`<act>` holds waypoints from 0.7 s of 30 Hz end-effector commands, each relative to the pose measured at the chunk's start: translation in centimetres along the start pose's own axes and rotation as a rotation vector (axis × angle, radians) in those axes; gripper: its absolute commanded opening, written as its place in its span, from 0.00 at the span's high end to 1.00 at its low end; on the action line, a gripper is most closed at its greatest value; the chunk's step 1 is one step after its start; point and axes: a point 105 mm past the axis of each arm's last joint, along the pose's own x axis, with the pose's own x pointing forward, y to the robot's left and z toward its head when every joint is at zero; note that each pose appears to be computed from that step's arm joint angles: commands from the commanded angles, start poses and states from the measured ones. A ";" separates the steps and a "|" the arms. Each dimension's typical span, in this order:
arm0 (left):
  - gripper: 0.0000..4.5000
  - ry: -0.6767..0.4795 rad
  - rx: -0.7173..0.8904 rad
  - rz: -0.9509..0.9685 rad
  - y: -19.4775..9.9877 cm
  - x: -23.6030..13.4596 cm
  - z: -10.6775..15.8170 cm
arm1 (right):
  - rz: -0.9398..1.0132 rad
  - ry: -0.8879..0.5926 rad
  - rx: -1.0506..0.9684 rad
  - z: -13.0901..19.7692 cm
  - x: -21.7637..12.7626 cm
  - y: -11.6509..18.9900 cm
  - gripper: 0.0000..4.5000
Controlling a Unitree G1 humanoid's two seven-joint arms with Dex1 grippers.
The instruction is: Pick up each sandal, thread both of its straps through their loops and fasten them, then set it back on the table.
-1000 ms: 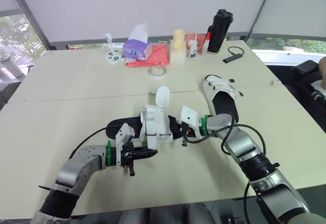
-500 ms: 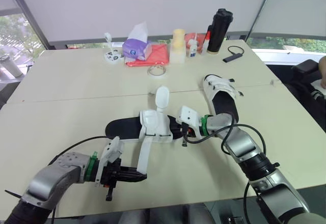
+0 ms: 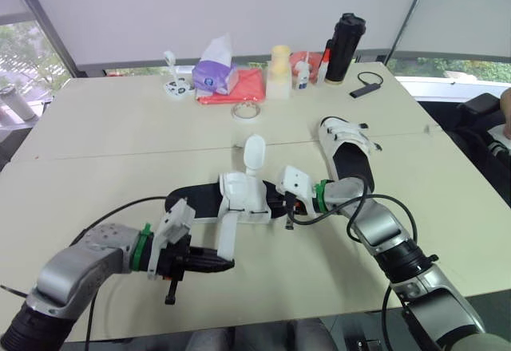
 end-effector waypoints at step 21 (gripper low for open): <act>0.99 -0.228 -0.019 0.140 7.9 0.9 6.3 | 0.015 0.075 0.035 -2.0 0.3 0.8 1.00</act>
